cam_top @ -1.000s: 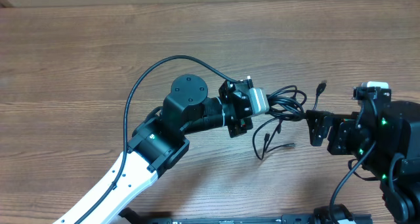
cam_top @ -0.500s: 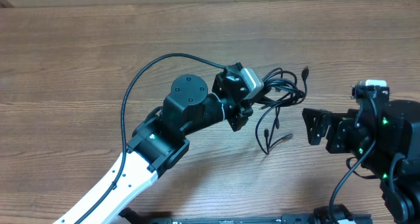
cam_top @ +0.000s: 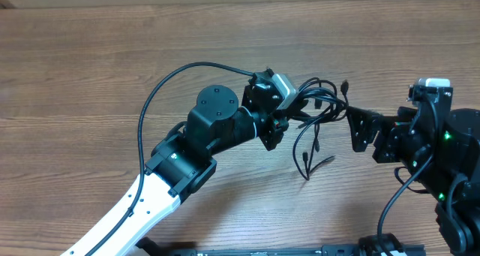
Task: Untangle cables
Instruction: 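Move the right gripper toward the bundle's hanging connectors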
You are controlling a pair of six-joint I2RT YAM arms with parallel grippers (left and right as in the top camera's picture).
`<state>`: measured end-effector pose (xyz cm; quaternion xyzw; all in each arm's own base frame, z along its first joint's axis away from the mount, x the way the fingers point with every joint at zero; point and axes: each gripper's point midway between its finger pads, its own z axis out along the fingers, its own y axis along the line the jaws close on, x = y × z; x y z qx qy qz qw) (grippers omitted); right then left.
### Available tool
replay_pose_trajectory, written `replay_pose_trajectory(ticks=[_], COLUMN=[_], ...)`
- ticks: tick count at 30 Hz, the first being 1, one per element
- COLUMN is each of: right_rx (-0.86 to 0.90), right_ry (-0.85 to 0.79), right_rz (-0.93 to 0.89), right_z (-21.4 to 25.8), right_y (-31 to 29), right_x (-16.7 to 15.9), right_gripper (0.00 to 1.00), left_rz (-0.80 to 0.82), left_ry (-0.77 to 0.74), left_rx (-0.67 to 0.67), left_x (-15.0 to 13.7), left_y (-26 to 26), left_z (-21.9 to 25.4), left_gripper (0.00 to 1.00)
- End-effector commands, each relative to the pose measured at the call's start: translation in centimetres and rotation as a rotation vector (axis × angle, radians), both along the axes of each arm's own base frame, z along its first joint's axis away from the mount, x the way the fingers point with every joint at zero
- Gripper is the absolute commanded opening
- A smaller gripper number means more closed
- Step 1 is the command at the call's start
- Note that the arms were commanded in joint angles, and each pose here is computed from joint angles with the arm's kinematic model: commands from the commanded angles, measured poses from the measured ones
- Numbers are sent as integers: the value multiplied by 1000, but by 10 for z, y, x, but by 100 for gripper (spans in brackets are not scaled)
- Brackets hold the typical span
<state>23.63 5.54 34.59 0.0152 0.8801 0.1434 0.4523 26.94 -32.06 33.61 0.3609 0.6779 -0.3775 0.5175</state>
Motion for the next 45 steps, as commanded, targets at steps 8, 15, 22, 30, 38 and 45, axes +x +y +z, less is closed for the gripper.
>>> replay_pose_trajectory(ticks=[8,15,22,30,38,45], right_rx=[10,7,5,22,50,56], right_ry=[-2,20,48,68,72,68], right_rz=[0,0,3,30,70,78], right_z=[1,-4,-11,-14,-14,-12], right_y=[1,2,4,10,18,19], right_x=[2,9,18,18,16,16], right_gripper=[100,100,100,100,100,100], left_rz=[-41,-88,-88,-68,-68,-77], left_ry=[-1,-9,-9,-13,-14,-12], left_rx=[-49,-64,-64,-63,-63,-65], left_x=[-10,-17,-17,-14,-14,-15], left_y=[0,-3,-3,-2,-2,-3], left_z=[18,22,22,22,22,22], left_gripper=[4,4,4,4,4,4])
